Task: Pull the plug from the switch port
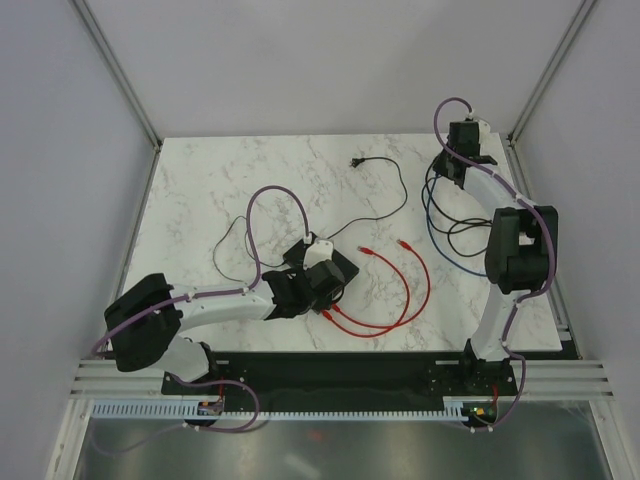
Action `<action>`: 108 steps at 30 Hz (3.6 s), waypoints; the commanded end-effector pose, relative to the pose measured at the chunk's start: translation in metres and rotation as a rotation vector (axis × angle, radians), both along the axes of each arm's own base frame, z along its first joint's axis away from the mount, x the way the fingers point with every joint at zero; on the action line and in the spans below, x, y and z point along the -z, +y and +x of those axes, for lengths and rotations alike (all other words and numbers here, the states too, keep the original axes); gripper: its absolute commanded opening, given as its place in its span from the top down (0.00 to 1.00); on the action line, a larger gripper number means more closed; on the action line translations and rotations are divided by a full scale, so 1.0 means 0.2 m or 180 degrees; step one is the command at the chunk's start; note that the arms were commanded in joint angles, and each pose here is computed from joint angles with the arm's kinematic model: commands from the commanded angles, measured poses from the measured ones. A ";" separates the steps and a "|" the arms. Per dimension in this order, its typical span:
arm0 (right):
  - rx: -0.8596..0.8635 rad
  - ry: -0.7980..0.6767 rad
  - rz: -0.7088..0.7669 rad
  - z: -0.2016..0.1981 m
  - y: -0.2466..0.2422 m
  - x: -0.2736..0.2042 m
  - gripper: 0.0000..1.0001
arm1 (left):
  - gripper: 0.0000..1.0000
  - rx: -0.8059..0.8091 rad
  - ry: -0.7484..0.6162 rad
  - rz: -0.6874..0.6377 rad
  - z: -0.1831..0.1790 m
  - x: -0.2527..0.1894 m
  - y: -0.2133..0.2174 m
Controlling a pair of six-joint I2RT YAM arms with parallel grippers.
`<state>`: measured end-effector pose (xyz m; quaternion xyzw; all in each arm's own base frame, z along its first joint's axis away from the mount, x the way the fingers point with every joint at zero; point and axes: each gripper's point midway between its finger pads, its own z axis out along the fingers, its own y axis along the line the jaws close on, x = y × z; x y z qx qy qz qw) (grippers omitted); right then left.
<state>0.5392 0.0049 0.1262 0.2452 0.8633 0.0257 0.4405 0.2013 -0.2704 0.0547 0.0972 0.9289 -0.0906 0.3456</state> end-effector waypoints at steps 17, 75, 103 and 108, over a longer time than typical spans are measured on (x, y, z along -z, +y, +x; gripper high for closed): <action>-0.0108 0.0011 -0.0156 -0.11 0.04 -0.21 0.44 | 0.49 0.0012 -0.0070 -0.0098 0.04 -0.02 -0.02; -0.3204 0.0485 0.1605 -1.68 1.57 0.46 0.59 | 0.50 -0.0116 0.0302 -0.0246 0.08 0.06 0.06; -0.3464 0.1080 0.1190 -1.81 1.47 0.65 1.00 | 0.50 -0.0051 0.0387 -0.0150 0.09 0.09 0.03; -0.3421 0.1046 0.1308 -1.80 1.50 0.64 1.00 | 0.50 -0.0042 0.0397 -0.0135 0.09 0.10 0.03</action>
